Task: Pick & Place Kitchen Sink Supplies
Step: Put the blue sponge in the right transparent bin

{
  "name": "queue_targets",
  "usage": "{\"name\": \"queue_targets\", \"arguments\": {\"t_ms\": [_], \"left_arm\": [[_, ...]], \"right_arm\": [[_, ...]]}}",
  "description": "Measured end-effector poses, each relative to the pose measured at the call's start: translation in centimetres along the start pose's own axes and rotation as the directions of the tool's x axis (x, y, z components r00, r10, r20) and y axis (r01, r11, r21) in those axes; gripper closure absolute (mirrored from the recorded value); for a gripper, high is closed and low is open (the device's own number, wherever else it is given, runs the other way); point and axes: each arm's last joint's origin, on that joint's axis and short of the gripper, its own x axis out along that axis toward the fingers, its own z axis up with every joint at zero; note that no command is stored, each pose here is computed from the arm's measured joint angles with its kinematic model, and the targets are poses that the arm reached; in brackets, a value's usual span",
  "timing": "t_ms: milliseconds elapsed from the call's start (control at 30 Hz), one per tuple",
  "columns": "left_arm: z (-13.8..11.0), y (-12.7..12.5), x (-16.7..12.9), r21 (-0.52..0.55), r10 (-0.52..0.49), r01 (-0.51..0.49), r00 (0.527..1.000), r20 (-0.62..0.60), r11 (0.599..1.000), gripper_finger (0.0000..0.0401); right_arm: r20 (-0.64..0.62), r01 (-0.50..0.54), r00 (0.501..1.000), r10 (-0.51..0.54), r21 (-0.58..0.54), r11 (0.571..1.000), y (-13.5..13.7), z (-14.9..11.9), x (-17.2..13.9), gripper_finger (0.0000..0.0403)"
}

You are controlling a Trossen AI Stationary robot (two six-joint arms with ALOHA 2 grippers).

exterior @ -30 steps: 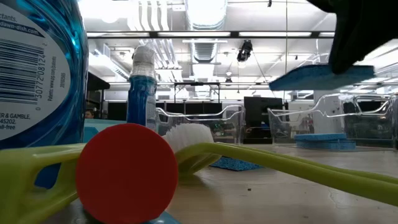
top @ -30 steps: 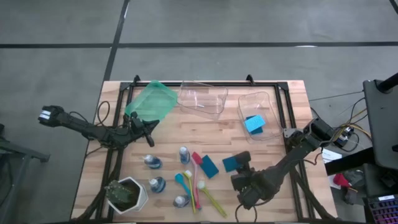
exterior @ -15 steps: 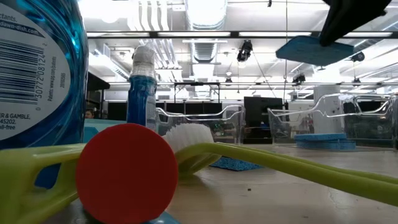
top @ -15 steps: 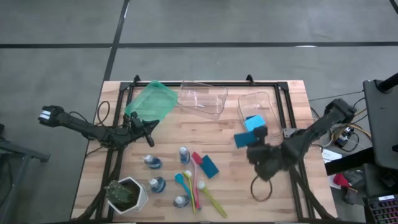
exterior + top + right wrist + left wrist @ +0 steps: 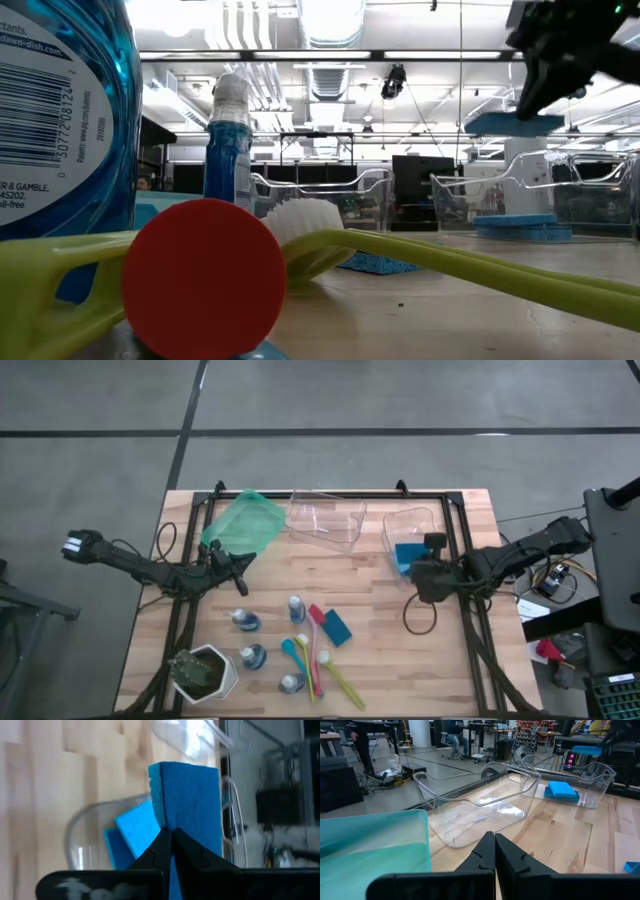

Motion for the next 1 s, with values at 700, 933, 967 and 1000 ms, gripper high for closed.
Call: {"name": "queue_targets", "arguments": {"t_ms": [700, 933, 967, 1000], "left_arm": [[0.0, 0.0, 0.0, 0.000, 0.000, 0.000, 1.000, 0.000, 1.000, 0.0401], [0.0, 0.0, 0.0, 0.000, 0.000, 0.000, 1.000, 0.000, 1.000, 0.0401], [0.0, 0.0, 0.0, 0.000, 0.000, 0.000, 1.000, 0.000, 1.000, 0.0401], [0.0, 0.0, 0.0, 0.000, 0.000, 0.000, 1.000, 0.000, 1.000, 0.0401]], "right_arm": [[-0.069, 0.058, 0.996, -0.057, 0.003, 0.998, -1.5, -0.4, 3.3, 0.0394], [-0.111, 0.068, 0.992, -0.063, 0.043, 0.997, -2.2, -0.6, 4.3, 0.0394], [-0.117, 0.058, 0.992, -0.053, 0.044, 0.997, -2.2, -0.6, 4.4, 0.0394], [-0.122, 0.046, 0.992, -0.041, 0.040, 0.998, -2.2, -0.6, 4.5, 0.0394]]}}
